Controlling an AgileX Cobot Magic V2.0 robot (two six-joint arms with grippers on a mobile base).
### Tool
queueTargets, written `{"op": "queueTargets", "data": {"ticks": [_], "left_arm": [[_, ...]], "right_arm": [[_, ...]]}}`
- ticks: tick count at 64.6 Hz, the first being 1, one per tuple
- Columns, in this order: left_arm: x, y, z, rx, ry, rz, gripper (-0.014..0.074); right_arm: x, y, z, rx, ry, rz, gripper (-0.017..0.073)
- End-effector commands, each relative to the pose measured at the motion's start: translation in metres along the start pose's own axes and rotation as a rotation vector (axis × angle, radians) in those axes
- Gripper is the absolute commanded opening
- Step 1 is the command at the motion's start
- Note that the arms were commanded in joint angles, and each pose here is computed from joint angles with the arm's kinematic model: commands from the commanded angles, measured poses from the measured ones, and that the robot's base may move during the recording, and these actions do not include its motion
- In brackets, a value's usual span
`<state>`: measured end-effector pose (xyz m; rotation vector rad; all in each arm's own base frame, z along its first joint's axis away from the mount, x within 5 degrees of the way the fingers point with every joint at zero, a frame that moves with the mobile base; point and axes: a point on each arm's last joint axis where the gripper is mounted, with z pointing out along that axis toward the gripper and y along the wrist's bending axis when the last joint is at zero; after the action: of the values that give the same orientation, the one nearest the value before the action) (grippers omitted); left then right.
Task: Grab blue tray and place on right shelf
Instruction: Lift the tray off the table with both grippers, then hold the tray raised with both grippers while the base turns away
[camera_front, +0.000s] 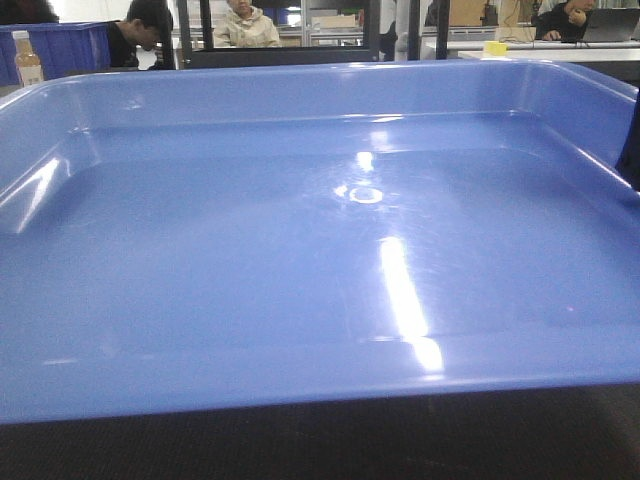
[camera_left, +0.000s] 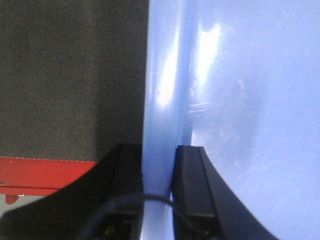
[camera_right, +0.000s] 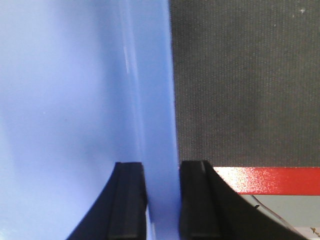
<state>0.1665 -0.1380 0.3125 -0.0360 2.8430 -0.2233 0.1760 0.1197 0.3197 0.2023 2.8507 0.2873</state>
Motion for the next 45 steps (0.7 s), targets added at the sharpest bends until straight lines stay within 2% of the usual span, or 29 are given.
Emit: {"op": "queueTargets", "data": {"ticks": [1, 45], "left_arm": [[-0.0022, 0.0032, -0.0125, -0.008, -0.051, -0.013, 0.0], [-0.0026, 0.0026, -0.011, -0.012, -0.047, -0.013, 0.0]], "right_arm": [[-0.0021, -0.0021, -0.0131, -0.01, -0.051, 0.009, 0.018], [-0.0022, -0.002, -0.0131, -0.011, -0.052, 0.009, 0.018]]}}
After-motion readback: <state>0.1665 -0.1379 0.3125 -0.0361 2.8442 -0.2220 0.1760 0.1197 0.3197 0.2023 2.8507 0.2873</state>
